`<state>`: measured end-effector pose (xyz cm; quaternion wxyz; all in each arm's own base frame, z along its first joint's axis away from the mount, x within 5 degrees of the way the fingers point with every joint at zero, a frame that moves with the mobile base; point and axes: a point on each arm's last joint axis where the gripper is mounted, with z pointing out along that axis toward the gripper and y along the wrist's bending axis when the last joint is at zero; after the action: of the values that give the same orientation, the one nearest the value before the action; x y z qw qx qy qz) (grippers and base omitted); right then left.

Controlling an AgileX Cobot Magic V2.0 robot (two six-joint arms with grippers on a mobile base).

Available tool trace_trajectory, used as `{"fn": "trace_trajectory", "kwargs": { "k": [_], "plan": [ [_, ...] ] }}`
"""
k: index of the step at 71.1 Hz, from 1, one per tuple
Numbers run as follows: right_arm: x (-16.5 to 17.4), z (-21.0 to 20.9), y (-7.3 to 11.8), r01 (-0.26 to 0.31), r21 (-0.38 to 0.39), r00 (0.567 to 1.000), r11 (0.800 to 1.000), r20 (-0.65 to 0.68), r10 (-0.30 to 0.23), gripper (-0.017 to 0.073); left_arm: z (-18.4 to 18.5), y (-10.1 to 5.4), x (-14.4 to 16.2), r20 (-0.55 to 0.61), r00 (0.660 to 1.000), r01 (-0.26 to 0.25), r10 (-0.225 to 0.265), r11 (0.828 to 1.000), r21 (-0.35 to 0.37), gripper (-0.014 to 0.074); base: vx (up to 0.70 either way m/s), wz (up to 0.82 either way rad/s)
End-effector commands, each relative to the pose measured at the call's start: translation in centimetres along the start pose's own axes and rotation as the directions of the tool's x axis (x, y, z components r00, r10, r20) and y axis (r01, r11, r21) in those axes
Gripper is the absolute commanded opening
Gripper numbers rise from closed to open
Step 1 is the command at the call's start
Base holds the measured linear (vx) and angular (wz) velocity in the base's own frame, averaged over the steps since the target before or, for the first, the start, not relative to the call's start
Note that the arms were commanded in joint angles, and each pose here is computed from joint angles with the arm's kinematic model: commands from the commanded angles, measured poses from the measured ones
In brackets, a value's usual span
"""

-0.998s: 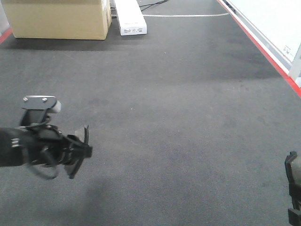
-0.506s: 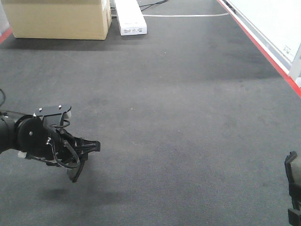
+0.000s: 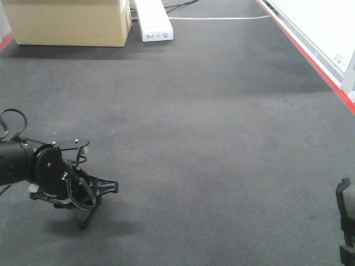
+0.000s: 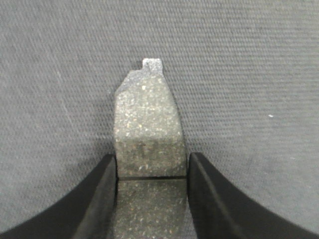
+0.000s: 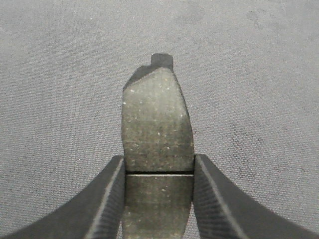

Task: Move and align brake pads A on conveyor
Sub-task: 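Extend the left gripper over the belt and lower its brake pad, then open the left gripper to release the pad and withdraw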

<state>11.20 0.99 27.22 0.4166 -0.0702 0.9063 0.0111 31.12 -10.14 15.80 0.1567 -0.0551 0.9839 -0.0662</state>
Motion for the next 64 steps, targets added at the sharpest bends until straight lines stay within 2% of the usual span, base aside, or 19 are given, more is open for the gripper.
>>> {"fn": "trace_trajectory", "kwargs": {
  "k": [1,20,32,41,52,62,64],
  "plan": [
    [-1.6,-0.6,-0.1,0.006,0.009,0.994,1.000,0.109,-0.007,0.0159,-1.5,-0.4,-1.2,0.086,0.996,-0.013,0.011,1.000,0.026,0.0361,0.00,0.00],
    [-1.6,-0.6,-0.1,0.006,0.009,0.994,1.000,0.109,-0.007,0.0159,-4.8,-0.7,-1.7,0.178,0.984,-0.019,0.007,0.998,0.066,0.0471,0.00,0.00],
    [-1.6,-0.6,-0.1,0.006,0.009,0.994,1.000,0.109,-0.007,0.0159,-8.6,-0.3,-1.4,0.291,0.954,-0.089,0.070,0.995,0.055,0.0452,0.00,0.00],
    [-1.6,-0.6,-0.1,0.006,0.009,0.994,1.000,0.109,-0.007,0.0159,-11.7,0.3,0.1,0.384,0.917,-0.148,0.111,0.987,0.069,0.0361,0.00,0.00],
    [-1.6,-0.6,-0.1,0.006,0.009,0.994,1.000,0.109,-0.007,0.0159,-15.4,1.6,3.1,0.491,0.859,-0.208,0.145,0.975,0.075,0.0156,0.00,0.00],
    [-1.6,-0.6,-0.1,0.006,0.009,0.994,1.000,0.109,-0.007,0.0159,-18.2,2.8,5.7,0.594,0.792,-0.238,0.141,0.967,0.089,-0.0010,0.00,0.00],
    [-1.6,-0.6,-0.1,0.006,0.009,0.994,1.000,0.109,-0.007,0.0159,-18.9,3.0,6.4,0.623,0.771,-0.243,0.132,0.965,0.097,-0.0009,0.00,0.00]
  ]
}}
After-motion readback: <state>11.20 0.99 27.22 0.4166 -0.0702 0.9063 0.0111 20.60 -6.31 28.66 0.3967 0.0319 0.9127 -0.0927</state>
